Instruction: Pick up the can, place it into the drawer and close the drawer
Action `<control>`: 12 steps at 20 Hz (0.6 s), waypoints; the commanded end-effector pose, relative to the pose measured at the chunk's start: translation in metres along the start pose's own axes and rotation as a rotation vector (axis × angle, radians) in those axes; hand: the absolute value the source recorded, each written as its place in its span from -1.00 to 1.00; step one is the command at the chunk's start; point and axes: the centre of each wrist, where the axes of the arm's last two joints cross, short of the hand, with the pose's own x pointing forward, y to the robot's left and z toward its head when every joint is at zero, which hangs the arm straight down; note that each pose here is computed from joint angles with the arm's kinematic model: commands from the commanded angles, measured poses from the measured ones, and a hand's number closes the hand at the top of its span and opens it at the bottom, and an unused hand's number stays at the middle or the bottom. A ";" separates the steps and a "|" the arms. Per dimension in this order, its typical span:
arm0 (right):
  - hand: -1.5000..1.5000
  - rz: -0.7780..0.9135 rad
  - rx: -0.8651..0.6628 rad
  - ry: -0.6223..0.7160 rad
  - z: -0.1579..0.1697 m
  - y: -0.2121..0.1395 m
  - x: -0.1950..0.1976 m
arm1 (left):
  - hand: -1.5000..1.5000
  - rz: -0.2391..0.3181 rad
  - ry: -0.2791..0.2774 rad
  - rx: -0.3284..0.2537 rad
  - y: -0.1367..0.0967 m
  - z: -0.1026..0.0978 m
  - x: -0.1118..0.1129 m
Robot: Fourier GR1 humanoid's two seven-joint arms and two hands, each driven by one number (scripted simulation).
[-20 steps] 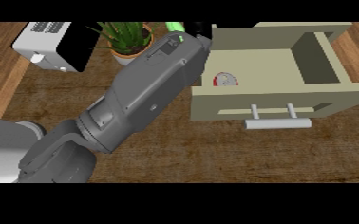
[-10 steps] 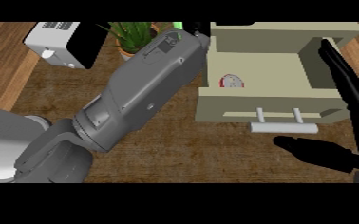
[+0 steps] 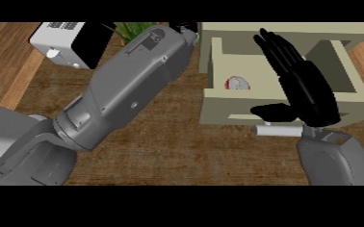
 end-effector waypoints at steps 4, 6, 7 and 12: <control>-1.00 0.173 0.058 0.020 -0.035 0.050 -0.022 | -1.00 -0.005 0.011 0.027 0.021 -0.006 0.007; -1.00 0.197 0.077 0.042 -0.048 0.062 -0.020 | -1.00 -0.012 -0.002 0.035 0.025 -0.010 0.031; -1.00 0.192 0.064 0.059 -0.056 0.055 -0.035 | -1.00 -0.030 -0.009 0.036 0.044 -0.015 0.026; -1.00 0.247 0.086 0.102 -0.067 0.076 -0.050 | -1.00 -0.020 -0.002 0.050 0.069 -0.004 0.006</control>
